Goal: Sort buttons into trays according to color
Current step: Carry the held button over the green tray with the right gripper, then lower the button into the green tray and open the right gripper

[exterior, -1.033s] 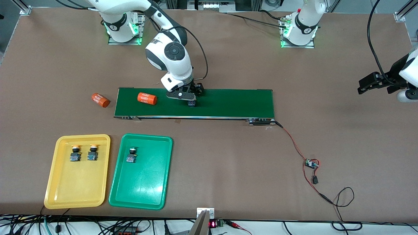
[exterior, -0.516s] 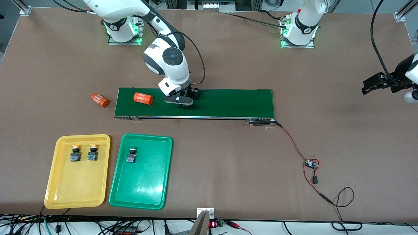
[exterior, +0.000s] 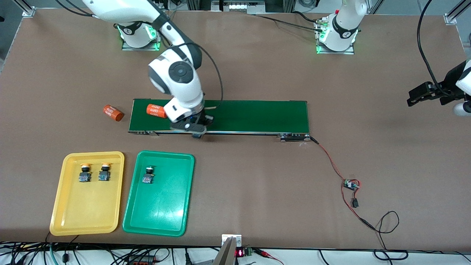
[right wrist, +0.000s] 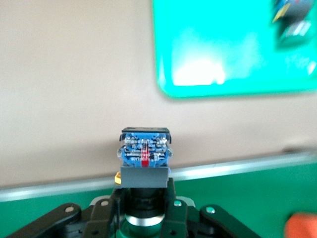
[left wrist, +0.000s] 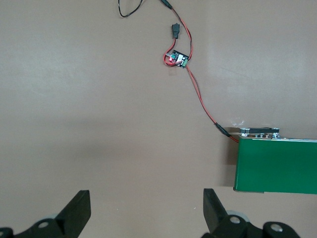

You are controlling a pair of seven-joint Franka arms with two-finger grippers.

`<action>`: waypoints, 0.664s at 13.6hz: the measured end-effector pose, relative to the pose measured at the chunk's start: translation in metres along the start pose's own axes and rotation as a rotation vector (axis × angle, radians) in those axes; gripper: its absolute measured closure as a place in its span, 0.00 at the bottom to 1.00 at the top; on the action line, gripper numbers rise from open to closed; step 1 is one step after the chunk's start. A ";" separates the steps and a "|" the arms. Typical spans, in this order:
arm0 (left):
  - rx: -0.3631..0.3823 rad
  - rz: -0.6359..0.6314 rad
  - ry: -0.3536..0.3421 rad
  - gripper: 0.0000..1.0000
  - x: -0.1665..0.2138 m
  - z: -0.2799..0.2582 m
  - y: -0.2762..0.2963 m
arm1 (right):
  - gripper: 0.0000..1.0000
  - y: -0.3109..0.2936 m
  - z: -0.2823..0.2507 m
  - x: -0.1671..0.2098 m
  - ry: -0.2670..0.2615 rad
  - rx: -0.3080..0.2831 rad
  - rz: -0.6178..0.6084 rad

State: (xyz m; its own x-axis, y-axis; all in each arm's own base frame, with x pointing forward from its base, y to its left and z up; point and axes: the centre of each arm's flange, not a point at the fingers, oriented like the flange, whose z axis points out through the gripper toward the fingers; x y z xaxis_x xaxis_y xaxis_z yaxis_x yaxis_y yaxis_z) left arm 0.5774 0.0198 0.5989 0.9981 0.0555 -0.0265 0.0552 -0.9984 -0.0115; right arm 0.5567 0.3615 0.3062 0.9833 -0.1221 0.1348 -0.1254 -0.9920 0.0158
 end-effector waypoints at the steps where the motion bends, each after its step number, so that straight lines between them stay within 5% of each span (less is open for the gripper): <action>1: 0.000 0.002 0.000 0.00 0.000 0.000 0.001 | 0.67 0.016 -0.001 0.023 0.020 -0.010 -0.017; 9: -0.001 0.039 0.002 0.00 -0.001 -0.001 0.022 | 0.67 0.065 0.064 0.123 0.091 -0.009 -0.047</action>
State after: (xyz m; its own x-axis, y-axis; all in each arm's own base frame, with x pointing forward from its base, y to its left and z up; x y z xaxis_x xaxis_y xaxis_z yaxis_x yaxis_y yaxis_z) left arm 0.5774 -0.0021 0.5997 0.9996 0.0166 -0.0248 0.0164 -0.9998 -0.0093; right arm 0.6778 0.2795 0.2605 0.9722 -0.0721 0.2228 -0.0814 -0.9961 0.0330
